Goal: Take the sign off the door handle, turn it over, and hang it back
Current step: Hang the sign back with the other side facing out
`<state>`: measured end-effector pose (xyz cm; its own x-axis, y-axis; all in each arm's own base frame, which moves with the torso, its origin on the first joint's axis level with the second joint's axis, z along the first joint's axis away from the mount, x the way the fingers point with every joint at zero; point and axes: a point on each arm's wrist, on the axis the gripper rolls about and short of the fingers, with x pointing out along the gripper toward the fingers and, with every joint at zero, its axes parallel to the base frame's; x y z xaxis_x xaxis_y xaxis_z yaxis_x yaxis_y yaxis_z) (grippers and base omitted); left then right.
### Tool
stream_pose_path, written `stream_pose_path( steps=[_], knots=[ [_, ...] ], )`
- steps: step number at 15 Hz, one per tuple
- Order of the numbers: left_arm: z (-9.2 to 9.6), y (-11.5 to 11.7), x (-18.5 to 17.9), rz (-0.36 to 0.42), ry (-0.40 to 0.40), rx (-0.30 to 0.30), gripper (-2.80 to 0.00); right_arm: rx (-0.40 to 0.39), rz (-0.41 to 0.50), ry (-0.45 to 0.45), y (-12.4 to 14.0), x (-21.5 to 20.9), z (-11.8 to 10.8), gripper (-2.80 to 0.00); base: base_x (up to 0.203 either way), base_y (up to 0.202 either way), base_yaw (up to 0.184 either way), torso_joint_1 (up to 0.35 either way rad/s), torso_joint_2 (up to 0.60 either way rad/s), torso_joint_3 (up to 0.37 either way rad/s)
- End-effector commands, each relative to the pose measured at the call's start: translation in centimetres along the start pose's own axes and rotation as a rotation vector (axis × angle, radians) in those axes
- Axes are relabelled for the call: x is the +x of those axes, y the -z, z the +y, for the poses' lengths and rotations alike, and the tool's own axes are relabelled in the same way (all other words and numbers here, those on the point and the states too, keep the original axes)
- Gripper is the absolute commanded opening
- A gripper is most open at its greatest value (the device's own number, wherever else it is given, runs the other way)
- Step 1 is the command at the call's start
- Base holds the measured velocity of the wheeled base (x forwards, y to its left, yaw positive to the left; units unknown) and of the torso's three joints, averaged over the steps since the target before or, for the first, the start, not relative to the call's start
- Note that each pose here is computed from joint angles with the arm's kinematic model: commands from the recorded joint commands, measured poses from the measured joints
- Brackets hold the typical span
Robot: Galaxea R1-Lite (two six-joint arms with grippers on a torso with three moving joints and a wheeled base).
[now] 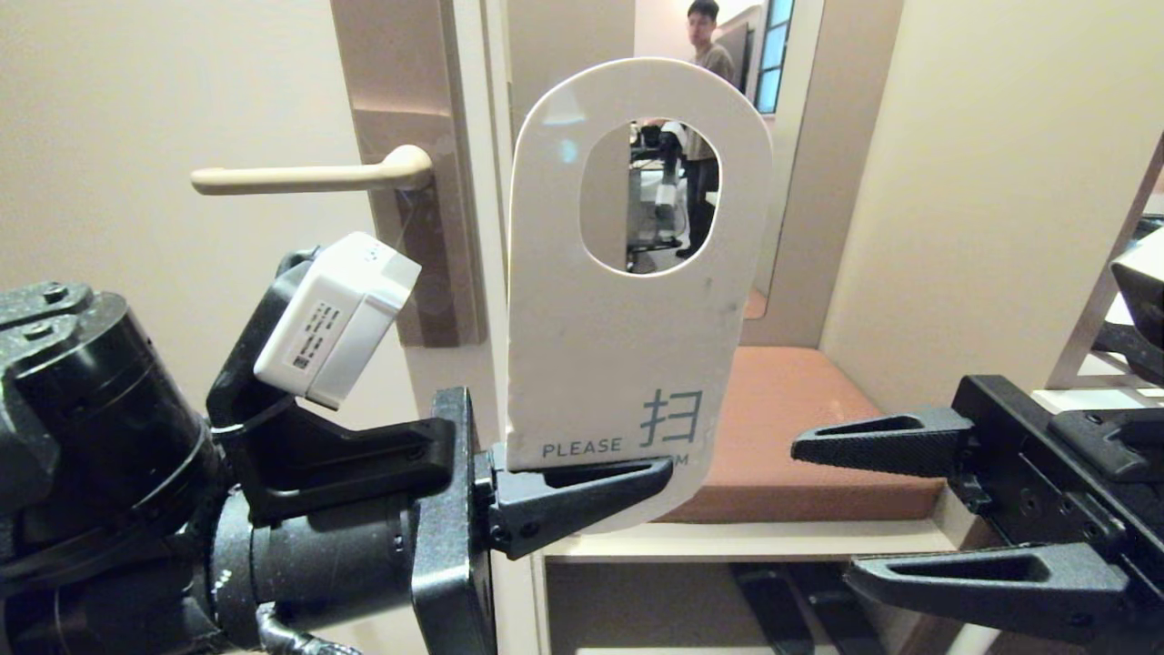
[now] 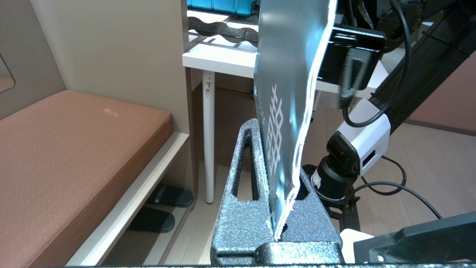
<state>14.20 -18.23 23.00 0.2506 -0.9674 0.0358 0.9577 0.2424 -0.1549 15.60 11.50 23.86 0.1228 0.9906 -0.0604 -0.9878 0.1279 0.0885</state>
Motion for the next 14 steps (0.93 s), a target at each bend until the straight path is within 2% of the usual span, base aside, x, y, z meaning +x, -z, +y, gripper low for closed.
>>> stream_pose_path(
  steps=[1, 4, 8, 12, 14],
  knots=[
    [0.0, -0.1, -0.1, -0.005, 0.002, 0.002, -2.80, -0.003, -0.002, -0.006, 0.0, 0.0, 0.1, -2.80, 0.000, 0.000, 0.000, 0.000, 0.00, 0.000],
    [0.0, 0.0, -0.1, -0.004, 0.003, 0.002, -2.80, -0.004, -0.002, 0.001, 0.0, 0.0, 0.0, -2.80, 0.000, 0.000, 0.000, 0.000, 0.00, 0.000],
    [-0.1, 0.0, -0.3, -0.004, 0.002, 0.001, -2.80, 0.001, 0.001, 0.062, 0.2, -0.2, 0.0, -2.80, 0.000, 0.000, 0.000, 0.000, 0.00, 0.000],
    [-0.2, -0.1, -0.4, -0.008, 0.002, 0.003, -2.80, 0.000, -0.008, 0.179, 1.8, -1.4, -0.6, -2.80, 0.000, 0.000, 0.000, 0.000, 0.00, 0.000],
    [-0.2, -0.1, -0.4, -0.009, 0.002, 0.004, -2.80, -0.020, -0.033, 0.293, 3.0, -2.2, -1.0, -2.80, 0.000, 0.000, 0.000, 0.000, 0.00, 0.000]
  ],
)
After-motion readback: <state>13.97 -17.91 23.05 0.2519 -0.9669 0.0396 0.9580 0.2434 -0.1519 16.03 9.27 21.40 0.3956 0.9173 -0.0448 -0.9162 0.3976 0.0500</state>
